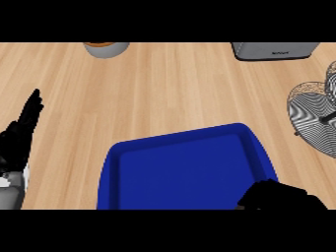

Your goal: Pick the cupcake from the tray and place it in the tiered basket

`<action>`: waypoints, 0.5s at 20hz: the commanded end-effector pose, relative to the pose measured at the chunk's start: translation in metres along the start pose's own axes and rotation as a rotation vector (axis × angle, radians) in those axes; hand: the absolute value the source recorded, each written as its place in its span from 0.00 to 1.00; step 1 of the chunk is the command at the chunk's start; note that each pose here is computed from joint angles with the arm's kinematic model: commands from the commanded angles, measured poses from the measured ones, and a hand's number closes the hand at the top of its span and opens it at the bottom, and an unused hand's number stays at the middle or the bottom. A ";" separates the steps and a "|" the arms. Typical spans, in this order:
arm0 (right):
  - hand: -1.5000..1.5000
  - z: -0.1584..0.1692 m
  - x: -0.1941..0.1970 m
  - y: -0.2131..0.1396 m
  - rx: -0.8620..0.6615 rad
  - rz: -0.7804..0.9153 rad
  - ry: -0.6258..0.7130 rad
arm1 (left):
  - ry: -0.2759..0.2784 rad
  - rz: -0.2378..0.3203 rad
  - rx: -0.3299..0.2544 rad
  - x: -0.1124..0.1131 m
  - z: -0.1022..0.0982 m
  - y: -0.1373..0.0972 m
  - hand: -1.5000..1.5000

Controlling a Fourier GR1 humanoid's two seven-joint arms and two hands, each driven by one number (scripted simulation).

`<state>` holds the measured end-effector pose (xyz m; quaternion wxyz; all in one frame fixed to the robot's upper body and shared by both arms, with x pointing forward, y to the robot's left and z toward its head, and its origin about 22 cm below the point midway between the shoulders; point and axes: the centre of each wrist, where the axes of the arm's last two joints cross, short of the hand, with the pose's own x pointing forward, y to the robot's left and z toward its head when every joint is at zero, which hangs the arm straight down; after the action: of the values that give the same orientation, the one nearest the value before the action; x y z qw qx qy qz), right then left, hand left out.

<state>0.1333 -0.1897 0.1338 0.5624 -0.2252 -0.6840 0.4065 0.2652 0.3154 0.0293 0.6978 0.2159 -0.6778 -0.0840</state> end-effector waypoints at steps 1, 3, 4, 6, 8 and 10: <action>1.00 0.030 0.019 -0.052 -0.201 -0.036 -0.105 | -0.019 -0.004 0.001 0.008 -0.001 -0.005 0.50; 1.00 0.034 0.020 -0.064 -0.251 -0.004 -0.100 | -0.001 0.015 -0.018 0.000 0.001 -0.006 0.50; 1.00 0.030 0.021 -0.072 -0.279 0.018 -0.110 | 0.006 0.013 -0.015 0.013 -0.004 -0.004 0.50; 1.00 0.026 0.014 -0.088 -0.322 0.083 -0.093 | -0.019 0.011 -0.034 0.006 0.005 -0.005 0.50; 1.00 0.025 0.007 -0.101 -0.313 0.179 -0.077 | -0.014 -0.006 -0.010 0.005 -0.002 -0.010 0.50; 1.00 0.016 0.000 -0.119 -0.295 0.192 -0.075 | -0.012 -0.008 -0.025 0.015 -0.007 -0.006 0.50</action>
<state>0.1613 -0.2540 0.1835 0.4748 -0.3907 -0.7023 0.3587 0.2690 0.3070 0.0353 0.6967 0.2080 -0.6805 -0.0906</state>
